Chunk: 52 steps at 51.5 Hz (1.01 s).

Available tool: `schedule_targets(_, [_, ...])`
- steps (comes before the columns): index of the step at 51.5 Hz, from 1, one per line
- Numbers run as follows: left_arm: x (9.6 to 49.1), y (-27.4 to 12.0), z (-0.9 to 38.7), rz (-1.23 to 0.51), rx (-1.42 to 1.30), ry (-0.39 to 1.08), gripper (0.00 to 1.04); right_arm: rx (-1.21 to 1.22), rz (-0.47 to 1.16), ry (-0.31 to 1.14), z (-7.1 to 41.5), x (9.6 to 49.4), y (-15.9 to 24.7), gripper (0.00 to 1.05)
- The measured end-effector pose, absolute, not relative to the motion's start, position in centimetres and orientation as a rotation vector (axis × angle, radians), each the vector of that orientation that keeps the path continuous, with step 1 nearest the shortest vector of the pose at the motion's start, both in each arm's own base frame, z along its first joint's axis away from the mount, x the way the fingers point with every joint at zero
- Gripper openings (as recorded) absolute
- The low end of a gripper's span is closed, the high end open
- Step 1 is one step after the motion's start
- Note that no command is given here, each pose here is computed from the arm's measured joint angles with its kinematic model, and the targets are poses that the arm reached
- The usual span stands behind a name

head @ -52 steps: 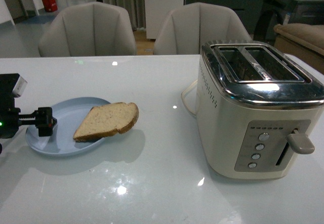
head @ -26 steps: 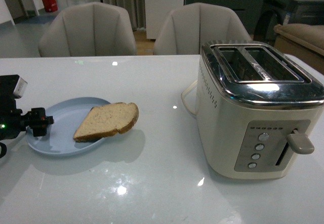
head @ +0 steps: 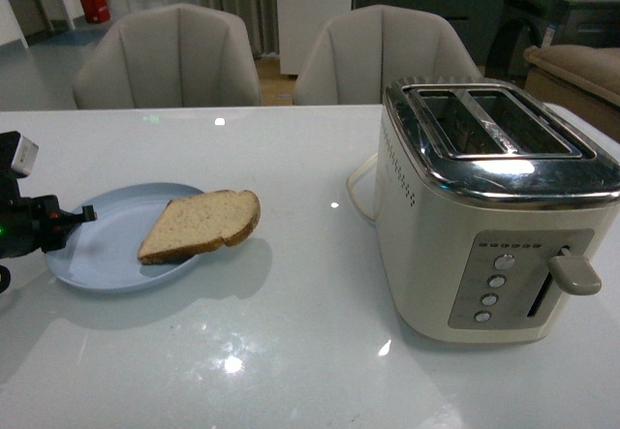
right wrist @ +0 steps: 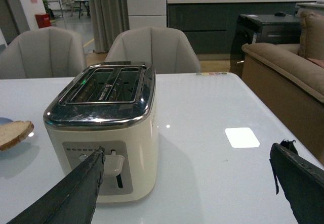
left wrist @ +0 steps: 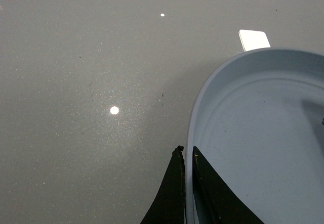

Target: Left arm holds plate, right arm toasts bread

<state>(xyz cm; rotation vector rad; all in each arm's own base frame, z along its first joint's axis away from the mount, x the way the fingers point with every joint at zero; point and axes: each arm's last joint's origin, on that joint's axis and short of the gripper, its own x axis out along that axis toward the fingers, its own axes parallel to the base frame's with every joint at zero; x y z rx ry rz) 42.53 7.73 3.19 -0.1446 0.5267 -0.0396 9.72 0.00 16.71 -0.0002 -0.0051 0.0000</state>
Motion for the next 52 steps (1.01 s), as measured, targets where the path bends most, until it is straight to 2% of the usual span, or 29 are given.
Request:
schedule_targets(12, [41.9, 7.8, 3.8, -0.025, -0.172, 0.532, 0.03, 0.0, 0.0, -0.005, 16.7, 9.7, 0.0, 0.98])
schedule_targets(34, [39.2, 7.5, 7.7, -0.002, -0.222, 0.549, 0.03, 0.0, 0.0, -0.005, 16.7, 9.7, 0.0, 0.98])
schedule_targets(45, [38.0, 6.2, 12.7, -0.003, -0.316, 0.54, 0.03, 0.0, 0.0, -0.005, 16.7, 9.7, 0.0, 0.98])
schedule_targets(52, [36.7, 3.9, 16.7, -0.051, -0.372, 0.506, 0.03, 0.0, 0.0, -0.005, 16.7, 9.7, 0.0, 0.98])
